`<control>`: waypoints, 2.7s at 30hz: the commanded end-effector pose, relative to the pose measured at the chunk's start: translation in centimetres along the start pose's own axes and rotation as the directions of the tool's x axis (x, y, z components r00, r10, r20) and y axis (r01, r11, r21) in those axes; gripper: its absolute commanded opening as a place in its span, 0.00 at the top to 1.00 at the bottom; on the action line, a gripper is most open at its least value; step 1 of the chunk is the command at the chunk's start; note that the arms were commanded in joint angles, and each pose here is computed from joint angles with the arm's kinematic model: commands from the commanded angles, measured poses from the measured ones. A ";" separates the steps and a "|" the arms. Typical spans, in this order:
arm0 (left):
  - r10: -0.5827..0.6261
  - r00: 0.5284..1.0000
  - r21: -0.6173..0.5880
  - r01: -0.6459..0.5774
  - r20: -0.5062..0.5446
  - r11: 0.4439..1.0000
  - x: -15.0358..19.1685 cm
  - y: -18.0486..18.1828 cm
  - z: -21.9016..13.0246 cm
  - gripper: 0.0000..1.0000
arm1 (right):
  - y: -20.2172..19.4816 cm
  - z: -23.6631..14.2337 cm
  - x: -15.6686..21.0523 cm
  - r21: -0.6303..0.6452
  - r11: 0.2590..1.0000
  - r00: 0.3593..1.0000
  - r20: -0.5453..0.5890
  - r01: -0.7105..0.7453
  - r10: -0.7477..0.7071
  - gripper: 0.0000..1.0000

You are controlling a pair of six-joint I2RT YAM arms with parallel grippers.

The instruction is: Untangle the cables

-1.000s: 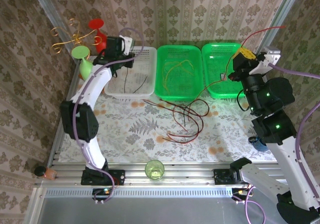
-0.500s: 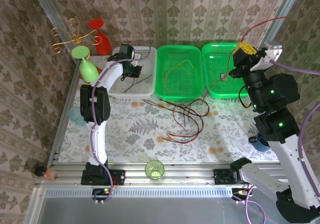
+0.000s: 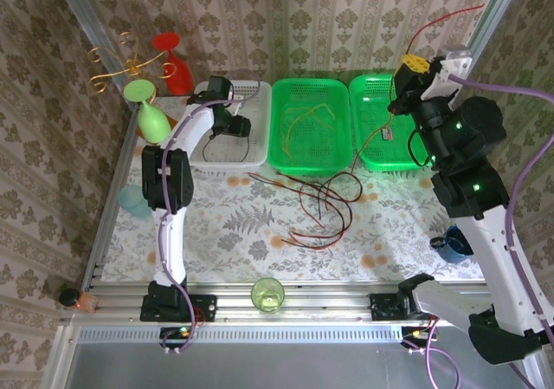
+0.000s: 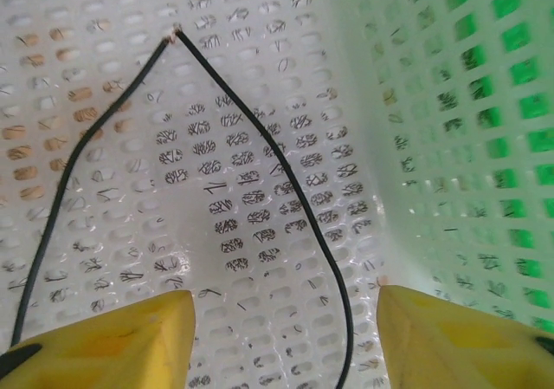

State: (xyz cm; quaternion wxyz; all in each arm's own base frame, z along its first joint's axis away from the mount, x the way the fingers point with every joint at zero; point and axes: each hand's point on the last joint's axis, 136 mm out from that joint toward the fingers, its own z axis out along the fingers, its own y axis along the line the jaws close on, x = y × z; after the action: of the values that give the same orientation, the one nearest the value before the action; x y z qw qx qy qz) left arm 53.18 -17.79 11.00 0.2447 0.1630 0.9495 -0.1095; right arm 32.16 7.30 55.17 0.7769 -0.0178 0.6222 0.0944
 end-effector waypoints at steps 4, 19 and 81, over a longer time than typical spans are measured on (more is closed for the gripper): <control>0.012 0.975 0.035 -0.020 0.221 0.999 -4.7 -2.3 -9.7 0.40 | -1.6 2.7 -1.4 0.047 0.997 0.998 0.014 0.055 -0.056 1.00; -0.003 0.958 0.160 -0.045 0.288 0.986 1.1 -8.3 -13.7 0.38 | -9.4 11.8 5.4 0.226 0.955 0.969 -0.199 0.192 -0.148 1.00; 0.010 0.964 0.234 -0.075 0.267 0.969 15.0 -15.8 -16.2 0.34 | -1.5 -11.0 36.1 0.414 0.906 0.307 -0.854 -0.086 0.420 0.35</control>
State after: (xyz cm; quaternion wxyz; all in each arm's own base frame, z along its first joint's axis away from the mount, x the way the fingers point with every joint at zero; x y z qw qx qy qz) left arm 28.56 -23.44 18.70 0.3358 0.2074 0.8921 -0.2198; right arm 30.36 7.04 17.14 0.2313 0.1177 0.9642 0.0549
